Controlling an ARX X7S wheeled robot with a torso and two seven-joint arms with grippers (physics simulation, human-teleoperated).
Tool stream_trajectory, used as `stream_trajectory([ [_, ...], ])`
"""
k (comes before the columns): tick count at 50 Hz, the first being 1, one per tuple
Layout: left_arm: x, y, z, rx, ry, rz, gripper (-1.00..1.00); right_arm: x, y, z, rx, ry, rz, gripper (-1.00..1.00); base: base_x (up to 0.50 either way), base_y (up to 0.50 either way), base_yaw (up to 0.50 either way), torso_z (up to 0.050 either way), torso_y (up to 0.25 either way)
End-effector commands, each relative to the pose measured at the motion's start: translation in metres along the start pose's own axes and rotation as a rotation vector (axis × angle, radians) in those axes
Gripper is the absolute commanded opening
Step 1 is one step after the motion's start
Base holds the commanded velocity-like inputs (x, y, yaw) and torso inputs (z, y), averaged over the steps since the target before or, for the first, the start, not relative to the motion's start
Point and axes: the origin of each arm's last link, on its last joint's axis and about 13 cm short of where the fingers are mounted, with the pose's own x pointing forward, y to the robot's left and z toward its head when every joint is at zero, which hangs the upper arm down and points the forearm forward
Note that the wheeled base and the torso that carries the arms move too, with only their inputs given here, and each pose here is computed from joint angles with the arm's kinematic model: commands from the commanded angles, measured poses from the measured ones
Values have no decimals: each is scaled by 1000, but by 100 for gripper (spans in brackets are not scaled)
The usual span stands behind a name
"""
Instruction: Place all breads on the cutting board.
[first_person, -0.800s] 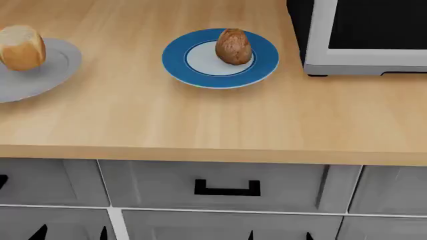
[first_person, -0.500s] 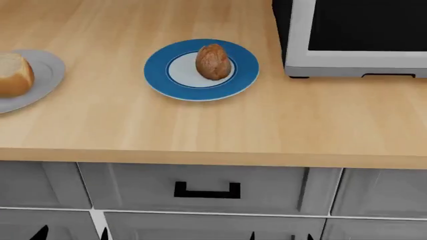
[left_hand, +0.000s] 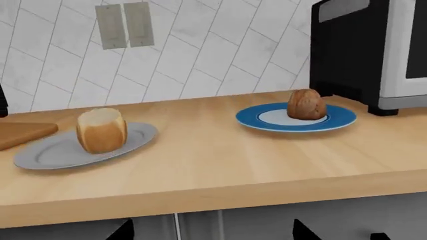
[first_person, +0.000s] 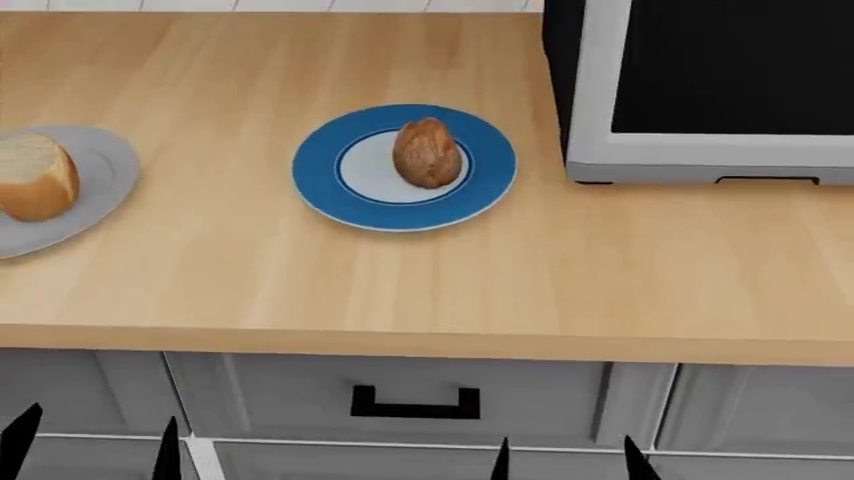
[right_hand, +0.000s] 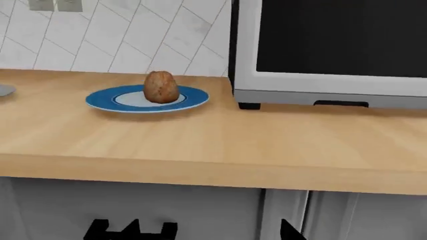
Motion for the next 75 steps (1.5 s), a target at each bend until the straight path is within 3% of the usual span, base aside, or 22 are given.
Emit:
stream_trajectory([
  [1, -3, 12, 43, 7, -50, -15, 100, -3, -8, 34, -53, -2, 22, 100, 0, 0, 0, 49, 66],
  [9, -2, 17, 68, 29, -85, -16, 100, 0, -14, 64, -85, -23, 38, 100, 0, 0, 0, 50, 68],
  [33, 10, 24, 101, 65, -98, -37, 100, 11, -24, 113, -154, -27, 83, 100, 0, 0, 0, 49, 68],
  [47, 10, 24, 108, 68, -102, -52, 100, 9, -25, 129, -162, -40, 98, 100, 0, 0, 0, 49, 68],
  [75, 9, 24, 105, 71, -93, -51, 100, 4, -22, 130, -135, -53, 124, 100, 0, 500, 0, 49, 68],
])
